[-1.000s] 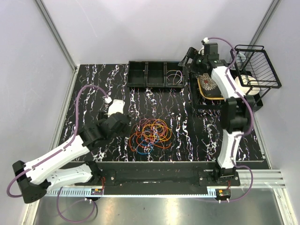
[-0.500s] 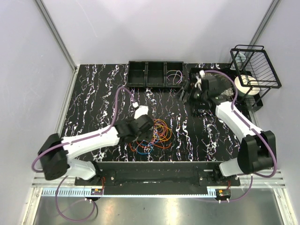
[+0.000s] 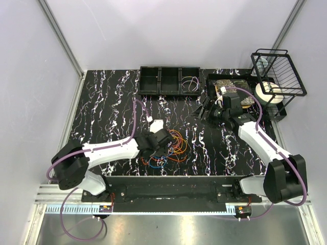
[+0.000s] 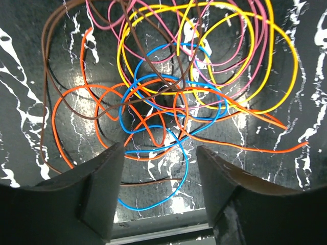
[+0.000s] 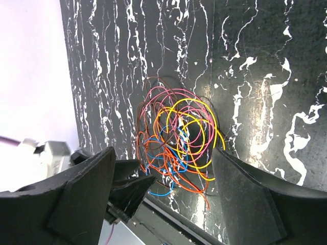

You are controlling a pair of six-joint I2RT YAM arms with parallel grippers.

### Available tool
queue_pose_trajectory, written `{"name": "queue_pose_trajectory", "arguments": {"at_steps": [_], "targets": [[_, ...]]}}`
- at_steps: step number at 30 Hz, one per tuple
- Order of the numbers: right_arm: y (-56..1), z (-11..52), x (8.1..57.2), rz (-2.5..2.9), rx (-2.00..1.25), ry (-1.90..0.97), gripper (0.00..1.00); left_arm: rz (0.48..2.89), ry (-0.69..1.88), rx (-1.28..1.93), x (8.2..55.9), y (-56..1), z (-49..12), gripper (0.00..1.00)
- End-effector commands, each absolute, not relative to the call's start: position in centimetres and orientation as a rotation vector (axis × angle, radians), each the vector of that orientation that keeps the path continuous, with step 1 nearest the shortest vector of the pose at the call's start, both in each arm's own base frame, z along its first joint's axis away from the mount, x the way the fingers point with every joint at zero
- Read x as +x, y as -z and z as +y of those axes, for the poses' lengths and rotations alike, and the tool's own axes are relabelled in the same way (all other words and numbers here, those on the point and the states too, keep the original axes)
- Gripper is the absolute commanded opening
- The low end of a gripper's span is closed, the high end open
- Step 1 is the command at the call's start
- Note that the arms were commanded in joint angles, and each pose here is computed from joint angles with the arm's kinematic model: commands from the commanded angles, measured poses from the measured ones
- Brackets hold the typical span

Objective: Untangle the cables

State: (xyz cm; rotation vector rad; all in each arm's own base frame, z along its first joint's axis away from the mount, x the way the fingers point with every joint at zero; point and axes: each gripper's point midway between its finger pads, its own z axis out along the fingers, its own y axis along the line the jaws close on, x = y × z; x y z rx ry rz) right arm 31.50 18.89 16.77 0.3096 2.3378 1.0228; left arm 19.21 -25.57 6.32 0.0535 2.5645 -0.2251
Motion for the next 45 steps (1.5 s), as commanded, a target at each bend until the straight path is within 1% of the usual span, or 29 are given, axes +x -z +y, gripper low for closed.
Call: {"name": "queue_pose_trajectory", "arguments": {"at_steps": [1,3,13,16,17,19,20,23,26,29,30,32,34,36,38,41,42,44,45], "targets": [[-18.2,19.2,31.3,2.28,0.281,-1.069,0.82,2.565,0.272,0.006,19.3,-5.8,-26.7,0.57],[-17.6,19.2,31.1,2.296,0.287,-1.069,0.81,2.568,0.263,0.004,19.4,-5.4,-26.8,0.54],[-16.3,19.5,30.3,2.326,0.285,-1.083,0.8,2.578,0.167,0.013,20.0,-4.1,-26.5,0.48],[-16.1,19.4,30.1,2.332,0.284,-1.083,0.8,2.572,0.151,0.007,20.2,-3.9,-26.4,0.37],[-16.0,19.5,30.0,2.336,0.279,-1.085,0.8,2.569,0.149,0.004,20.3,-3.9,-26.5,0.27],[-16.1,19.5,29.9,2.335,0.273,-1.087,0.8,2.561,0.138,0.009,20.6,-4.0,-26.6,0.16],[-16.1,19.5,29.9,2.336,0.274,-1.087,0.8,2.557,0.131,0.019,20.8,-4.1,-26.7,0.0],[-16.3,19.5,29.7,2.335,0.267,-1.091,0.8,2.528,0.087,0.039,21.5,-5.7,-26.6,0.0],[-16.8,19.4,29.4,2.327,0.26,-1.089,0.8,2.486,0.071,0.077,22.1,-10.0,-26.4,0.0],[-17.4,19.1,29.2,2.312,0.259,-1.074,0.8,2.42,0.172,0.119,22.4,-17.2,-26.9,0.0],[-17.7,19.1,29.0,2.306,0.252,-1.07,0.8,2.355,0.285,0.105,22.7,-21.8,-27.6,0.0],[-17.9,19.0,29.0,2.298,0.256,-1.067,0.8,2.31,0.33,0.123,22.2,-25.8,-26.8,0.0],[-18.2,18.9,28.9,2.289,0.259,-1.07,0.8,2.219,0.47,0.112,21.5,-31.5,-26.4,0.0],[-18.7,19.0,28.9,2.278,0.258,-1.079,0.8,2.145,0.594,0.116,20.6,-35.7,-25.8,0.0],[-18.9,18.9,28.8,2.273,0.257,-1.079,0.79,2.109,0.659,0.113,19.7,-37.5,-25.2,0.0],[-19.2,18.8,28.6,2.269,0.259,-1.074,0.8,2.126,0.661,0.106,19.2,-36.3,-24.5,0.0],[-19.4,18.8,28.5,2.261,0.256,-1.074,0.8,2.165,0.623,0.113,19.2,-34.0,-24.6,0.0],[-19.4,18.7,28.4,2.263,0.259,-1.075,0.81,2.201,0.611,0.105,19.0,-31.6,-24.6,0.0],[-19.5,18.7,28.3,2.261,0.255,-1.076,0.82,2.24,0.602,0.124,18.8,-28.6,-25.1,0.0]]}}
